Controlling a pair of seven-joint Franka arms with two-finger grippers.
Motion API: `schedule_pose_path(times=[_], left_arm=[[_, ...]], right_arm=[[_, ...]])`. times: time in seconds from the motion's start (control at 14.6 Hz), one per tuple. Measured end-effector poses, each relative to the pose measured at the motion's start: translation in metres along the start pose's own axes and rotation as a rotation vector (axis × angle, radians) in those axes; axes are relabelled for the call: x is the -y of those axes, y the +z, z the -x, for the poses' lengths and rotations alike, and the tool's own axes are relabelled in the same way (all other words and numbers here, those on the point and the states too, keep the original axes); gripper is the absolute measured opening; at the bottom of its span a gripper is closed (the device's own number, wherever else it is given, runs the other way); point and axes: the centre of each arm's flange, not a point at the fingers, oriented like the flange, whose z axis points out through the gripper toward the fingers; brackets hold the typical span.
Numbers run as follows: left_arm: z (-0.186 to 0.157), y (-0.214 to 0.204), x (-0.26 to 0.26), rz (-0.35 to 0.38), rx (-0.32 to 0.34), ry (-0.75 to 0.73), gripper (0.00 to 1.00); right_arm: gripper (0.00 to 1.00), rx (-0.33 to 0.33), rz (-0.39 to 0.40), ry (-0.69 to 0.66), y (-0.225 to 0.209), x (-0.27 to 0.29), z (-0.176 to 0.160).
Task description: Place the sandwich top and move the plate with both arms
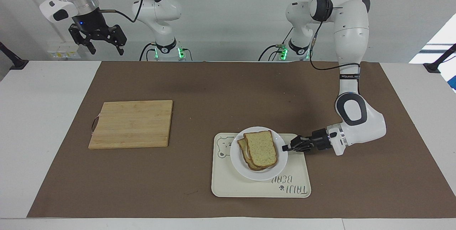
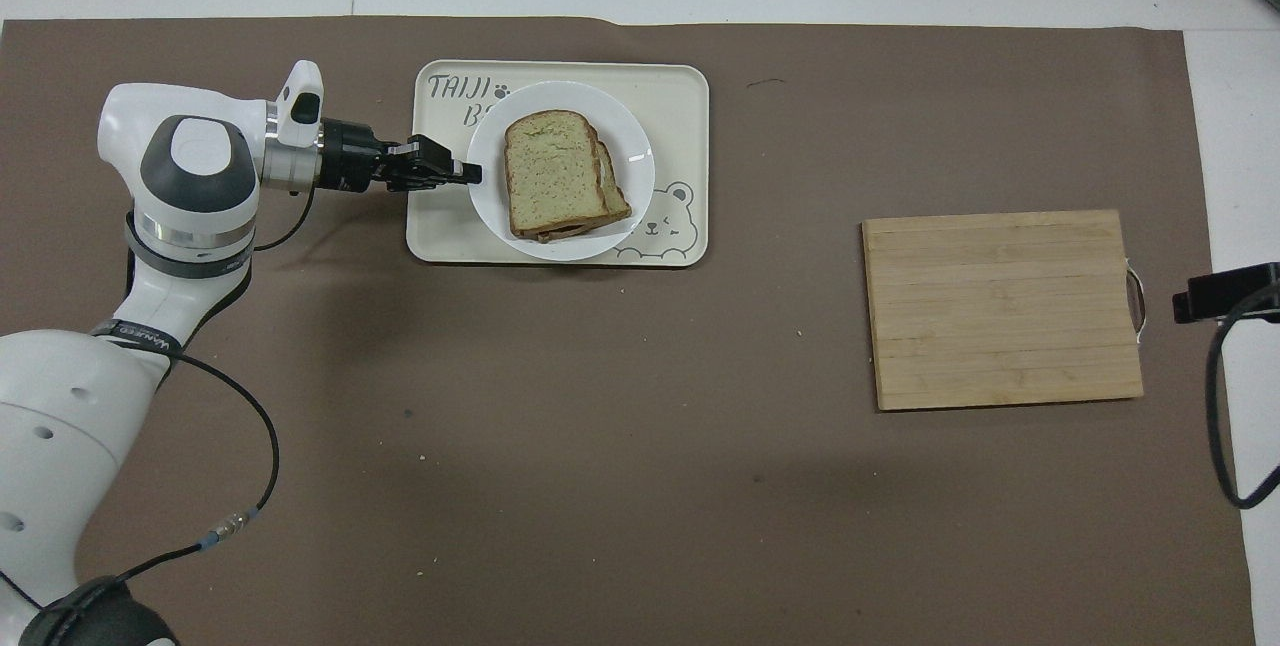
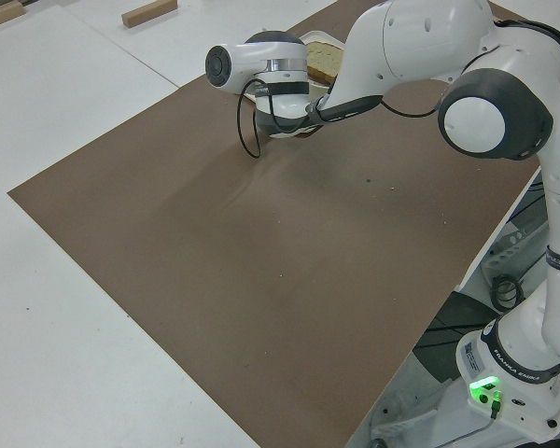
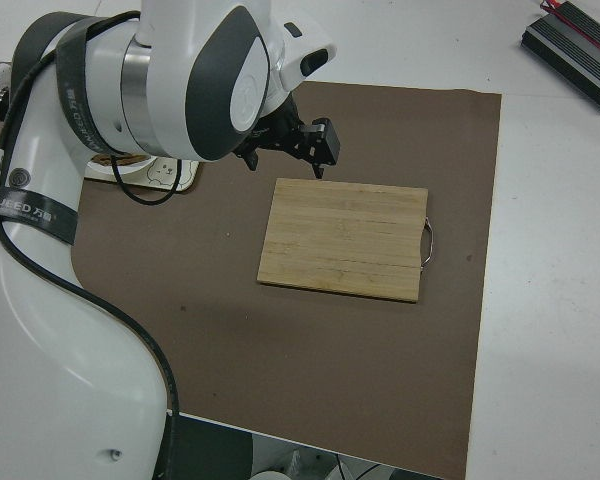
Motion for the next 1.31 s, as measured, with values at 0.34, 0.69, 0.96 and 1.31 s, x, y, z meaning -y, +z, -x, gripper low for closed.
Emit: schedule_pose_path(times=[0.34, 0.69, 0.96, 1.31], left_arm=[[0.001, -0.002, 0.003, -0.057, 0.027, 0.008, 0.1], [-0.002, -0.033, 0.019, -0.126, 0.015, -0.012, 0.66], [-0.001, -0.083, -0.016, -0.246, -0.011, -0.042, 1.0], [0.01, -0.113, -0.082, -0.484, -0.03, -0.067, 1.0]], right_arm=[[1.0, 0.0, 0.0, 0.0, 0.0, 0.0, 0.0], [1.0, 0.0, 0.0, 0.0, 0.0, 0.0, 0.0], [1.0, 0.0, 0.0, 0.0, 0.0, 0.0, 0.0], [1.0, 0.0, 0.0, 0.0, 0.0, 0.0, 0.0]])
